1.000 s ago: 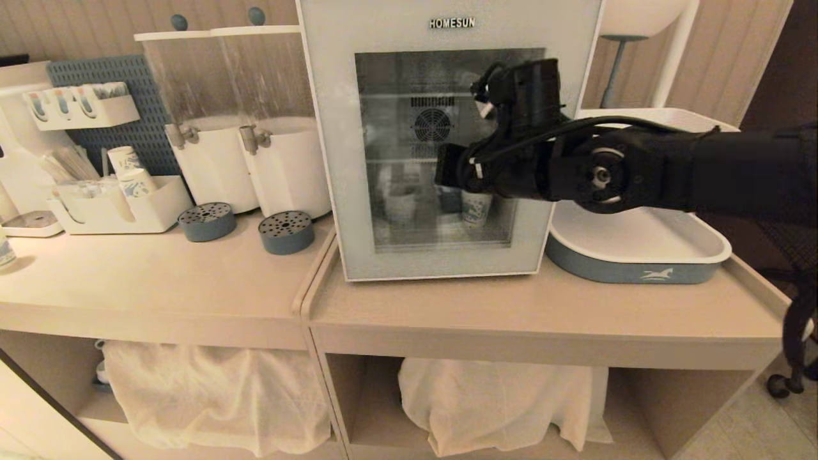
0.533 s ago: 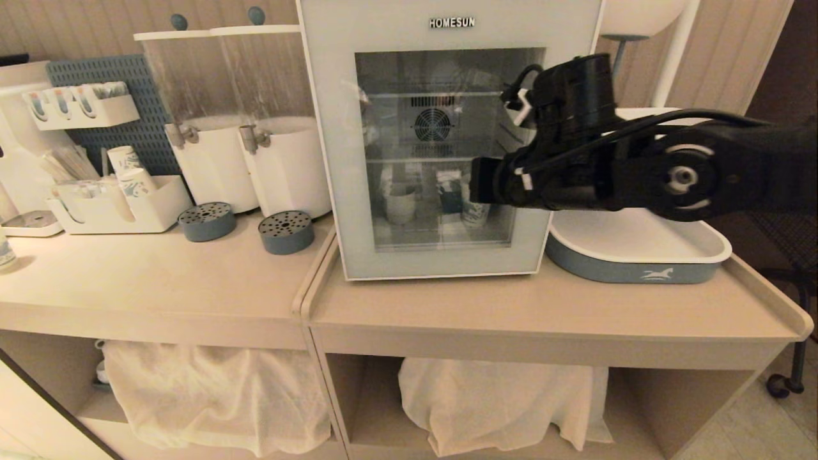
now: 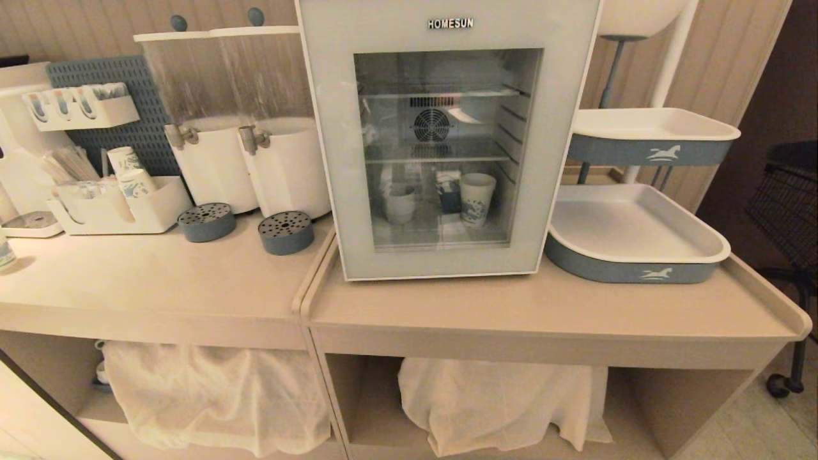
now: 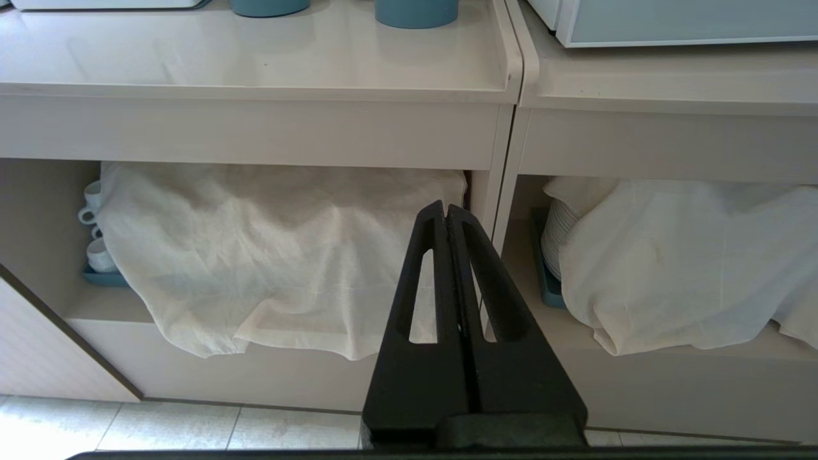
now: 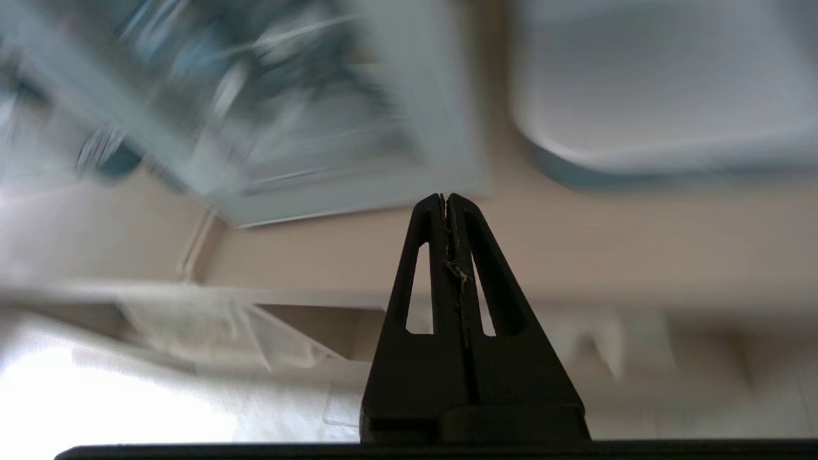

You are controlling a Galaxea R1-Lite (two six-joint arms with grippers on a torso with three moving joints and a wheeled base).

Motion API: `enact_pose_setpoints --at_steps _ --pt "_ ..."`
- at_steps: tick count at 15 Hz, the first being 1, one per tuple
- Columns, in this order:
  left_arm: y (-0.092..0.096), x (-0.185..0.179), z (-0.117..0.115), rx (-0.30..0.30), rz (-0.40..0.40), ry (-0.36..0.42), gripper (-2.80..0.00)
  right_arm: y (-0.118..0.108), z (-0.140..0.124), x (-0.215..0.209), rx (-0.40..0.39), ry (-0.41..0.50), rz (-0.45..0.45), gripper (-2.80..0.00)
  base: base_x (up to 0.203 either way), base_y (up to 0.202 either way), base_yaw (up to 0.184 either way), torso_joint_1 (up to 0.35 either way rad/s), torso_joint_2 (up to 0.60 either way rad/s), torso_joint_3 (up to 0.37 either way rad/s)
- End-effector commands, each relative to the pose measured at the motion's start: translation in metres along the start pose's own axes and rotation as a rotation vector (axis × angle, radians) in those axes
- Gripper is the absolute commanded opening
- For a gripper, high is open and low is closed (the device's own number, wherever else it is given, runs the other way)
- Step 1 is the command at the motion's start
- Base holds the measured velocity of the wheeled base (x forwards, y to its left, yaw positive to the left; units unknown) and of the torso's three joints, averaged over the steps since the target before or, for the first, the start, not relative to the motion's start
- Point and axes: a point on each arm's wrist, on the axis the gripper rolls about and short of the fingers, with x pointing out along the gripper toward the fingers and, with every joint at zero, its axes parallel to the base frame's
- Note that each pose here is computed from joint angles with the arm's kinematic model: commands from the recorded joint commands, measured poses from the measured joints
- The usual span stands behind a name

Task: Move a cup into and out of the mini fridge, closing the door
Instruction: Open the freezer door

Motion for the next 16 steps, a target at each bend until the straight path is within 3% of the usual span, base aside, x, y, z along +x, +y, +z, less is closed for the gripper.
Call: enact_pose_setpoints --at_steps 1,2,6,8,11,13,15,16 --pt "0.000 0.000 0.000 0.000 0.001 0.000 -2.80 -0.041 -0.015 -0.084 0.126 -0.124 -0.080 -2.80 0.000 0.000 0.000 0.000 0.00 0.000" --pt "0.000 0.000 0.000 0.000 0.001 0.000 -2.80 -0.052 -0.029 -0.098 0.182 -0.146 -0.174 -2.80 0.000 0.000 0.000 0.000 0.00 0.000" --pt "0.000 0.000 0.000 0.000 0.001 0.000 -2.80 -0.076 -0.103 -0.143 0.315 -0.216 -0.316 -2.80 0.000 0.000 0.000 0.000 0.00 0.000" --pt "0.000 0.000 0.000 0.000 0.001 0.000 -2.80 -0.075 -0.137 -0.155 0.341 -0.226 -0.309 -2.80 0.000 0.000 0.000 0.000 0.00 0.000" --pt "0.000 0.000 0.000 0.001 0.001 0.000 -2.80 -0.080 -0.173 -0.140 0.325 -0.110 -0.317 -2.80 0.000 0.000 0.000 0.000 0.00 0.000" --pt "0.000 0.000 0.000 0.001 0.001 0.000 -2.80 -0.083 -0.174 -0.119 0.175 -0.171 -0.208 -2.80 0.000 0.000 0.000 0.000 0.00 0.000" --pt "0.000 0.000 0.000 0.001 0.001 0.000 -2.80 -0.079 -0.180 -0.111 0.054 -0.085 0.081 -2.80 0.000 0.000 0.000 0.000 0.00 0.000" --pt "0.000 0.000 0.000 0.001 0.001 0.000 -2.80 -0.080 -0.188 -0.107 0.025 -0.031 0.165 -2.80 0.000 0.000 0.000 0.000 0.00 0.000"
